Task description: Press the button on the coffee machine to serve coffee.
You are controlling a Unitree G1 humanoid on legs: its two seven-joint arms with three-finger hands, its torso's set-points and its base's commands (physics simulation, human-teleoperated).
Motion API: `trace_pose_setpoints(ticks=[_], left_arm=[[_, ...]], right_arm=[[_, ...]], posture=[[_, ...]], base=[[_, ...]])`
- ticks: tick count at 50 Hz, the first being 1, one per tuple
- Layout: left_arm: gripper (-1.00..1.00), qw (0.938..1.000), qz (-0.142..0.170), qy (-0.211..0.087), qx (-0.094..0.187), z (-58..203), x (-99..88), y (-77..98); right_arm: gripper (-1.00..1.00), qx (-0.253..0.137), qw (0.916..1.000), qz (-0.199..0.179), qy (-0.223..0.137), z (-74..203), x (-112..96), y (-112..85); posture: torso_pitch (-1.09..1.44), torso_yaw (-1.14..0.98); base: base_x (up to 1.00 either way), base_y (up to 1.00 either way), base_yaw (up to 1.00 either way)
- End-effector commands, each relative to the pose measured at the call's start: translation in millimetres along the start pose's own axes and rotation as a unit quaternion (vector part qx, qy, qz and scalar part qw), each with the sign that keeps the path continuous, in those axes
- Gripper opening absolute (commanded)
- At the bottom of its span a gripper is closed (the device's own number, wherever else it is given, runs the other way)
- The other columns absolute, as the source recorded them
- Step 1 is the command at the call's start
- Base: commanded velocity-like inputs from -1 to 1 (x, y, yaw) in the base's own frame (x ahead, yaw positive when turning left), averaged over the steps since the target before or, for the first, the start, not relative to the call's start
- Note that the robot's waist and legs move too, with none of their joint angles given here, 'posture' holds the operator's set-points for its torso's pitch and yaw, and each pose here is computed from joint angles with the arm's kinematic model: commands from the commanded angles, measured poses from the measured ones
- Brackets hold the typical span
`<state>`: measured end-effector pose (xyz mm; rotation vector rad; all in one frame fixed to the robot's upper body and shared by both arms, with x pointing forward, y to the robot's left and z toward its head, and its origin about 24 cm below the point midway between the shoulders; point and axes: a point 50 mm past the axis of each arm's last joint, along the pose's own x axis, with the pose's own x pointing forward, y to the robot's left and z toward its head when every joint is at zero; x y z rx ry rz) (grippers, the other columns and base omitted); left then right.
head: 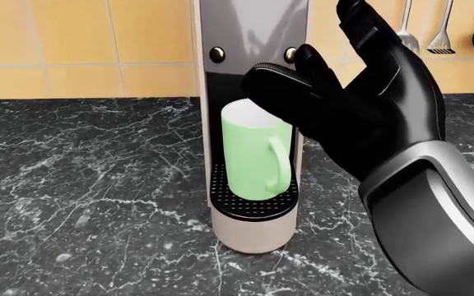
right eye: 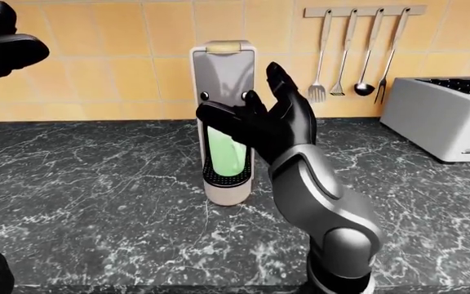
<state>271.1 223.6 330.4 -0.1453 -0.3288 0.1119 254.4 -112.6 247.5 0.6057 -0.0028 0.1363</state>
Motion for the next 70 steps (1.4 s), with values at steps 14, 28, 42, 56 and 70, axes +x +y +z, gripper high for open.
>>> trace_pose_setpoints(ticks=[14, 28, 42, 56, 70], left_arm=[[1.0, 0.9995, -0.003, -0.032, -0.005, 13.3, -1.4, -1.5], [1.0, 0.9994, -0.002, -0.033, -0.007, 13.4, -0.9, -0.8], [1.0, 0.9994, -0.003, -0.034, -0.008, 15.1, -2.0, -1.7], [1.0, 0.9994, -0.003, -0.035, -0.008, 15.7, -2.3, -2.4], [1.0, 0.9993, -0.003, -0.035, -0.009, 13.2, -0.7, -1.3]], right_arm=[[1.0, 0.006, 0.9996, 0.012, -0.024, 6.9, 4.5, 3.7], [1.0, 0.008, 0.9996, 0.008, -0.024, 5.3, 12.9, 1.6], [1.0, 0.01, 0.9997, 0.007, -0.021, 1.1, 20.9, -0.1], [1.0, 0.009, 0.9997, 0.003, -0.021, -0.9, 24.6, -1.7], [1.0, 0.009, 0.9997, 0.002, -0.022, -1.4, 25.9, -2.4]], posture=[[-0.43, 0.0], [-0.43, 0.0], [-0.43, 0.0], [-0.43, 0.0], [-0.43, 0.0]], base=[[0.0, 0.0, 0.0], [0.0, 0.0, 0.0], [0.0, 0.0, 0.0], [0.0, 0.0, 0.0], [0.0, 0.0, 0.0]])
